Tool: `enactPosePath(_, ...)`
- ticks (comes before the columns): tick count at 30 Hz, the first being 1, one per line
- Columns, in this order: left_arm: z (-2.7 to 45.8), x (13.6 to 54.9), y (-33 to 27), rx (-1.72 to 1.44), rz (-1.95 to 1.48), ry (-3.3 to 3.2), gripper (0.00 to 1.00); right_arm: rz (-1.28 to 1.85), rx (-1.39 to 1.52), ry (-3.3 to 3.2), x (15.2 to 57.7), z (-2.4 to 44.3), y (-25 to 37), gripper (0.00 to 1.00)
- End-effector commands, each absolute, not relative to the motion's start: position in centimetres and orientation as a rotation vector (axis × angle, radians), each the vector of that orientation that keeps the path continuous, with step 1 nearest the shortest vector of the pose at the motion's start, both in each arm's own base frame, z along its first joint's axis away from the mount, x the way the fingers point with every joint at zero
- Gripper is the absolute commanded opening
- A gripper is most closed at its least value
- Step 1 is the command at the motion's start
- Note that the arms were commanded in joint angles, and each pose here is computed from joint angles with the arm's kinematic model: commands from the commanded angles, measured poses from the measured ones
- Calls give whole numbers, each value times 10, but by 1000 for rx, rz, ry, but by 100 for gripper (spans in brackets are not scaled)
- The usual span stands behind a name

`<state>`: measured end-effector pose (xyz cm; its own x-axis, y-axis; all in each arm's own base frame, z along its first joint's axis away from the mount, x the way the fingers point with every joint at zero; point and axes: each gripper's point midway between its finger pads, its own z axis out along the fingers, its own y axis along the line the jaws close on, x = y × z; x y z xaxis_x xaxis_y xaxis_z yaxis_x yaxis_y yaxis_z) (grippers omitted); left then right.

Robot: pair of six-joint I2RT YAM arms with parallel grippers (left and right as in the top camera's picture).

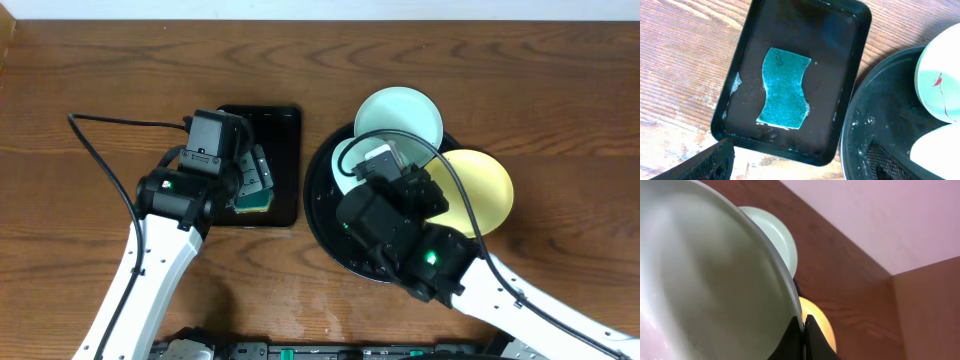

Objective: Clean dirty plates on tray and stack at the side
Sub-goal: 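Lift the cleaned pale green plate off the round tray with right gripper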

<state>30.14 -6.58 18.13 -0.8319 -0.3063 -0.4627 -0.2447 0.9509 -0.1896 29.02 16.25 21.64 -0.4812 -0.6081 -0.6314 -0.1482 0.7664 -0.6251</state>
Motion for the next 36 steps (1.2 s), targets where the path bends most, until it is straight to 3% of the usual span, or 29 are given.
enactPosePath(1,188,305,-65,-387,-168,2582,85,-668,-538,1955,289,241,163,1)
enactPosePath(36,188,305,-65,-386,-168,2582,86,-743,-607,1846,273,256,178,1)
